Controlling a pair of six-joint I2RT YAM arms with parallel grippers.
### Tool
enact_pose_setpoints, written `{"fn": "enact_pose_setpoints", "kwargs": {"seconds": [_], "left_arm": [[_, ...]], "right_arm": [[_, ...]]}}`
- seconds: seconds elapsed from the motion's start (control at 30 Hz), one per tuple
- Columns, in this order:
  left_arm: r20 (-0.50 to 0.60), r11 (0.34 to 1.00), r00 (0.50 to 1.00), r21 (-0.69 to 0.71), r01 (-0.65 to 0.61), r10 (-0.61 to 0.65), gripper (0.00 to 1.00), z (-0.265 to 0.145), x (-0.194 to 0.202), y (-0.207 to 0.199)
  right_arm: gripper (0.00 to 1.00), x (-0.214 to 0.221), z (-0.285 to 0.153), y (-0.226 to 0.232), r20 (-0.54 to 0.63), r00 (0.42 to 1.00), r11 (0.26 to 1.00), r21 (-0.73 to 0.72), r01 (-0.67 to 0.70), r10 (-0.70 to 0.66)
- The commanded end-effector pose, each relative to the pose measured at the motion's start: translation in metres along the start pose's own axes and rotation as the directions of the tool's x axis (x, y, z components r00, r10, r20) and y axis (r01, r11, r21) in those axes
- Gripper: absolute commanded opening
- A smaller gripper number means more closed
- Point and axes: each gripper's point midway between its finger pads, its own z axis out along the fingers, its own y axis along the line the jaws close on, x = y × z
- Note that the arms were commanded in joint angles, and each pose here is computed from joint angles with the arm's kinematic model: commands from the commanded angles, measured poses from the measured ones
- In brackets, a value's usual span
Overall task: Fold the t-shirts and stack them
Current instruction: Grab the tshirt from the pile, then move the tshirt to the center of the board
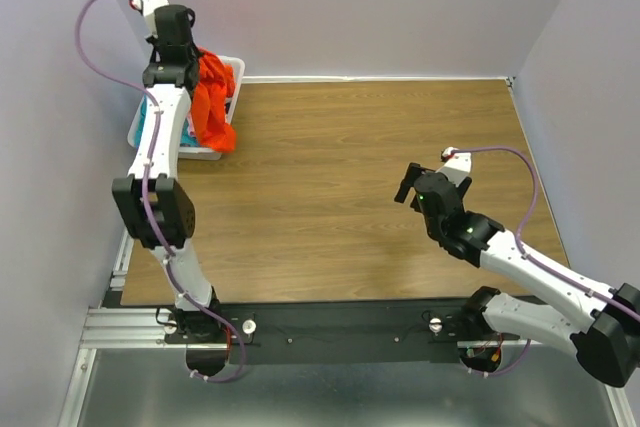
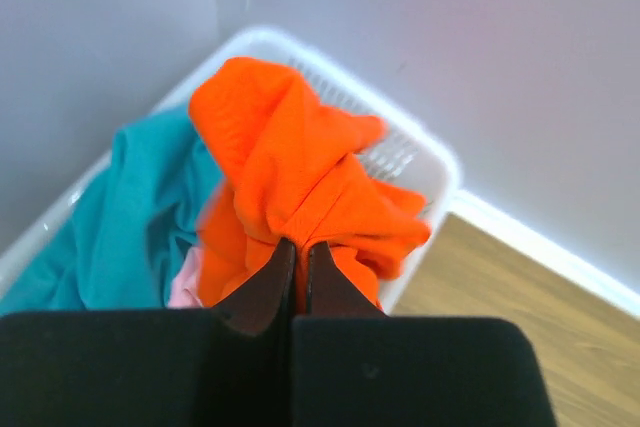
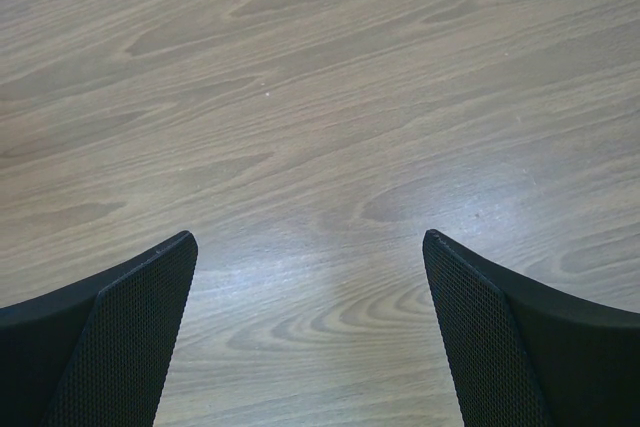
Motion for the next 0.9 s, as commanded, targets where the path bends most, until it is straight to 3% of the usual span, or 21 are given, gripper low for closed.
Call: {"fn": "enact_pose_setpoints", "kwargs": {"seconds": [0.0,0.23,0.37,0.57,0.67,0.7,0.77,0.8,0.87], "left_arm": [[0.233,0.978,0.968,0.202,0.051,-0.099,0.0,-0.082,-0.105,-0.024],[0.381,0.873,0.912,0.484,-0.058,-0.15,0.0,-0.198,-0.165,-0.076],[0.47,0.731,0.858,0.657,-0.185,-0.205,0.0,-0.303,-0.173,-0.118],[0.389,0.454,0.875,0.86,-0.233,-0.288,0.0,-0.395,-0.122,-0.157],[0.303,0.392,0.926,0.898,-0.198,-0.225,0.0,-0.386,-0.056,-0.17],[0.276,0.426,0.934,0.891,-0.159,-0.228,0.02,-0.377,-0.043,-0.165],[0.165,0.497,0.973,0.865,-0.064,-0.163,0.1,-0.337,0.019,-0.166],[0.13,0.567,0.981,0.824,-0.025,-0.146,0.14,-0.315,0.038,-0.162],[0.022,0.654,1.0,0.757,-0.012,-0.006,0.23,-0.275,0.103,-0.163]], "right_arm": [[1.0,-0.005,-0.002,-0.008,0.025,1.0,1.0,0.023,0.003,-0.004],[1.0,-0.016,-0.006,-0.016,0.071,0.997,0.999,0.051,-0.015,0.011],[1.0,-0.038,-0.01,-0.034,0.17,0.983,0.985,0.148,-0.089,0.063],[1.0,-0.063,-0.016,-0.04,0.248,0.964,0.97,0.195,-0.144,0.093],[1.0,-0.074,-0.019,-0.042,0.269,0.96,0.965,0.223,-0.135,0.072],[1.0,-0.076,-0.019,-0.04,0.268,0.961,0.966,0.223,-0.13,0.068],[1.0,-0.079,-0.018,-0.035,0.254,0.966,0.971,0.213,-0.109,0.052],[1.0,-0.079,-0.017,-0.033,0.245,0.968,0.973,0.207,-0.102,0.049],[1.0,-0.069,-0.014,-0.024,0.192,0.981,0.983,0.172,-0.064,0.03]]}}
